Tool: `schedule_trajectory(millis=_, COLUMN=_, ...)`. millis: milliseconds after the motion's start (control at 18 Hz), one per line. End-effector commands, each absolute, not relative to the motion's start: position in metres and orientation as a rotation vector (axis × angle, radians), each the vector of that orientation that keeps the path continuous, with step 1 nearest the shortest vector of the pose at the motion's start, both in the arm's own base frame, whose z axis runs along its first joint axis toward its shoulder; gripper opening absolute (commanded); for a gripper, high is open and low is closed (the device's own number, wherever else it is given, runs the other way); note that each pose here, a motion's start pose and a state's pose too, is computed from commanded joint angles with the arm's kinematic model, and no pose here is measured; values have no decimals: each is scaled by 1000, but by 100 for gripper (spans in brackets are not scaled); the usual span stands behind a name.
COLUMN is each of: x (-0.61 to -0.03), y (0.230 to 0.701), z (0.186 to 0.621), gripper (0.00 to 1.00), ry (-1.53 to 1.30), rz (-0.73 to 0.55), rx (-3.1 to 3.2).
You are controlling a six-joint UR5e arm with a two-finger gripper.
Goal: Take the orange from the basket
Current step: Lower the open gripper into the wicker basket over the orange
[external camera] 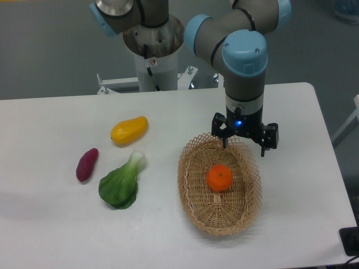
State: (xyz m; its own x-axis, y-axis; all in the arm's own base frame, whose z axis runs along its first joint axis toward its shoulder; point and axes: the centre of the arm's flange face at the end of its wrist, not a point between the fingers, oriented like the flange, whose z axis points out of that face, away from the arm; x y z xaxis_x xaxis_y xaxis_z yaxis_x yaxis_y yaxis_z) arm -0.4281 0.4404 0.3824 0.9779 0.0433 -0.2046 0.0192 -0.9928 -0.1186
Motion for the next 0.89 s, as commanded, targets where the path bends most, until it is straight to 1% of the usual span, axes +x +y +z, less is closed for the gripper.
schedule_trajectory(millis=278, x=-427, y=441, z=377, gripper=100, ry=-57, rz=305, rx=-3015)
schedule_trajectory(millis=500, x=-424, y=440, z=364, gripper=100, ry=-57, rz=276, rx=-3029)
schedule_trajectory(millis=722, x=-422, y=439, z=338, gripper=100, ry=-48, rz=303, rx=-3014)
schedule_trajectory(millis=889, x=-421, y=440, z=319, gripper=100, ry=-45, rz=268, rx=-3036)
